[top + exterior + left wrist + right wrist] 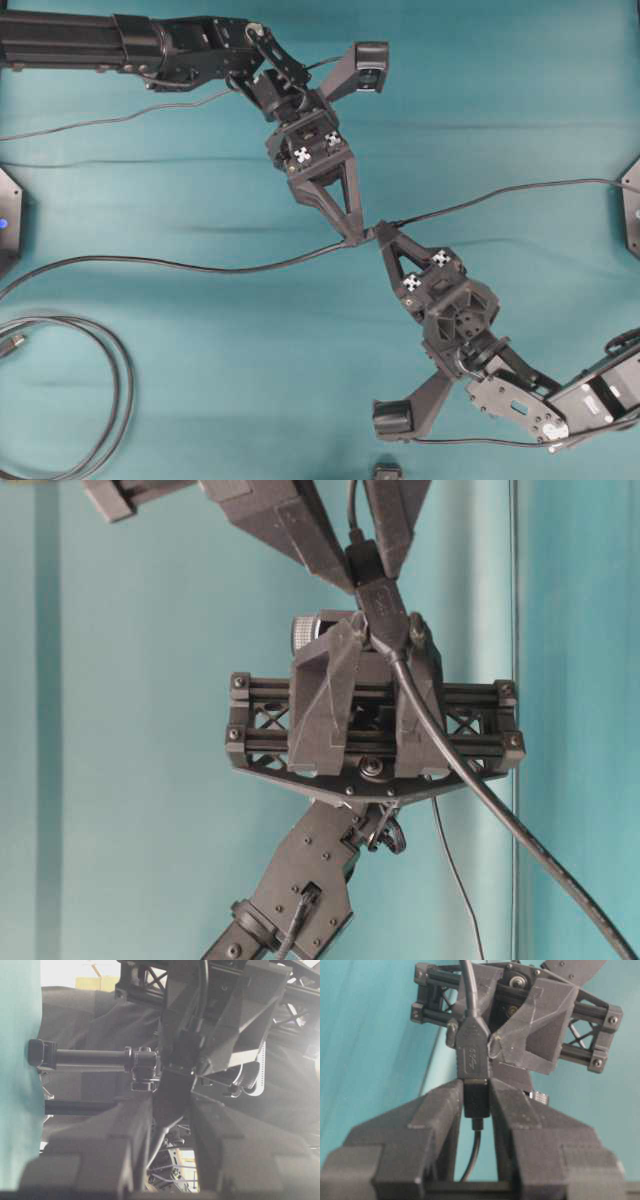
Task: Insert the USB using both arms.
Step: 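Push the right gripper's plug into the left gripper's socket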
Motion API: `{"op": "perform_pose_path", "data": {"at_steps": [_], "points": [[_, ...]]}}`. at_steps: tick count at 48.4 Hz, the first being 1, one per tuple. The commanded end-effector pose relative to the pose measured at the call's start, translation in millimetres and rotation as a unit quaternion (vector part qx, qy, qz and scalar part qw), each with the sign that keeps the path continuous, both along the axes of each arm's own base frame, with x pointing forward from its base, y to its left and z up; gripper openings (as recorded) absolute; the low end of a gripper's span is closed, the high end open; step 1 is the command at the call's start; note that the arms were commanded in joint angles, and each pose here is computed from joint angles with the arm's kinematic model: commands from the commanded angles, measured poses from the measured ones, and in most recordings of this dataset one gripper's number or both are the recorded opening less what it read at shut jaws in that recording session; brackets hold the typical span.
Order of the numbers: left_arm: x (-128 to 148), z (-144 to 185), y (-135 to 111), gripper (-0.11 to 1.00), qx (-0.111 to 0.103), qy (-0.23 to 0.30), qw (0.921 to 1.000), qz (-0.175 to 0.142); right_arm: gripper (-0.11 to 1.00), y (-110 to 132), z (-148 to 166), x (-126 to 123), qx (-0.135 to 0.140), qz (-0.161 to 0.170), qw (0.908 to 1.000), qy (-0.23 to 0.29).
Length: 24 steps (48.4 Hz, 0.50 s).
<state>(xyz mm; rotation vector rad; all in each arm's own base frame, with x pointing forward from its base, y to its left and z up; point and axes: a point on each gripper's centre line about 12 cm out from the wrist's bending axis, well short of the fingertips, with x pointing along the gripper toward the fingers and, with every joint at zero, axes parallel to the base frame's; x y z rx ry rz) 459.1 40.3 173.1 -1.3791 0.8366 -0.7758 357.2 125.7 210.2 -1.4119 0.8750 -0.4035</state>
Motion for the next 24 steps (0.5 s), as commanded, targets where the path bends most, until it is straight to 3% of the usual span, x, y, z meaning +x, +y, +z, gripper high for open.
{"op": "perform_pose_path", "data": {"at_steps": [1, 11, 21, 24], "points": [[5.4, 18.7, 3.8, 0.23, 0.007, -0.017, 0.9998, 0.011, 0.2, 4.5, 14.3, 3.5, 0.016, 0.005, 0.9995, -0.027], [5.5, 18.3, -0.5, 0.23, 0.006, -0.016, 0.9998, 0.006, 0.21, 4.7, 15.3, 3.9, 0.019, 0.003, 0.9993, -0.031], [4.0, 18.9, -1.8, 0.23, 0.007, -0.015, 0.9998, 0.006, 0.68, 4.4, 17.1, 1.5, 0.025, -0.008, 0.9986, -0.046], [2.5, 19.4, -1.5, 0.23, 0.008, -0.014, 0.9998, 0.008, 0.73, 4.5, 19.3, 0.0, 0.029, -0.011, 0.9981, -0.053]]}}
